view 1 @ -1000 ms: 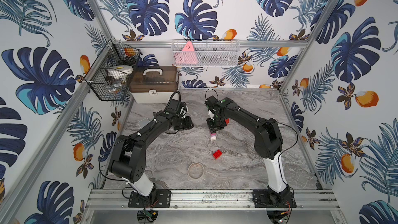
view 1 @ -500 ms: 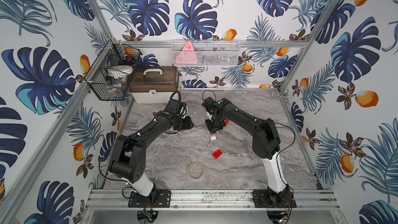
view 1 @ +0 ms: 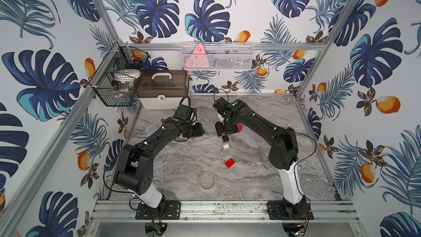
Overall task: Assemble the number 1 with lego
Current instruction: Assemble the lego brick with the lego brick, then pick up the lego brick from the center of the board.
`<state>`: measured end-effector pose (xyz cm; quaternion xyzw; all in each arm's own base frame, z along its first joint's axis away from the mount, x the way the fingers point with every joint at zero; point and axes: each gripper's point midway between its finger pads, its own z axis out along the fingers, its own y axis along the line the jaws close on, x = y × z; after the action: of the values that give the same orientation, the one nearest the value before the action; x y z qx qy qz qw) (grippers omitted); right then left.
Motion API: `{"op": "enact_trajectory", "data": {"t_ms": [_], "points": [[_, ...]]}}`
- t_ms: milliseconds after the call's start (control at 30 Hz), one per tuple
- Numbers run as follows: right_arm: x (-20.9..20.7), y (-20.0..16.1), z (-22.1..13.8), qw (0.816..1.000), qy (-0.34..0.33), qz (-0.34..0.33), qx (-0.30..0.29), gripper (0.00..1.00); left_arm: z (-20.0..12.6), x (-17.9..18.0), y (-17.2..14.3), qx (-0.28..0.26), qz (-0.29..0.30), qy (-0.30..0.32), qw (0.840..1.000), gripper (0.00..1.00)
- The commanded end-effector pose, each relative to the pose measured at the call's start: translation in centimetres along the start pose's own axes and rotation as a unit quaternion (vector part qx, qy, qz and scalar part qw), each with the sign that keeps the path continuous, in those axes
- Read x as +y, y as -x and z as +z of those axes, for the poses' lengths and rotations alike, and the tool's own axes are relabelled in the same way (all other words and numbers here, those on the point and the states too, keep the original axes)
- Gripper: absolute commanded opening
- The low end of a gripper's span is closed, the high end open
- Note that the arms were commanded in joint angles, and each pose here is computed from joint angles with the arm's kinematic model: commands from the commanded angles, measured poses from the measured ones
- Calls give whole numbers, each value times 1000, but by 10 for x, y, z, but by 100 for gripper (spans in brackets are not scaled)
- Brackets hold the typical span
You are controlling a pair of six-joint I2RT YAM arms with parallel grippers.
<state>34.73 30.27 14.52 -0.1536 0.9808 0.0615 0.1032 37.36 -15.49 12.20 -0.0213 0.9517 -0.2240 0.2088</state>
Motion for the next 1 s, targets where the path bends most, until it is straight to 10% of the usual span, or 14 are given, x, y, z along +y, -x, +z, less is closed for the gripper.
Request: {"op": "enact_trajectory", "data": {"t_ms": [0,300,967], "points": [[-3,-9,-38,999,14,30,-30,67,-3,5,2,-8,2,16,1000,51],[-32,-85,-34,995,58,76,-25,56,7,-19,-32,18,28,28,999,54],[-95,-137,19,968,146,199,47,77,50,-97,-144,33,200,41,978,68]]}}
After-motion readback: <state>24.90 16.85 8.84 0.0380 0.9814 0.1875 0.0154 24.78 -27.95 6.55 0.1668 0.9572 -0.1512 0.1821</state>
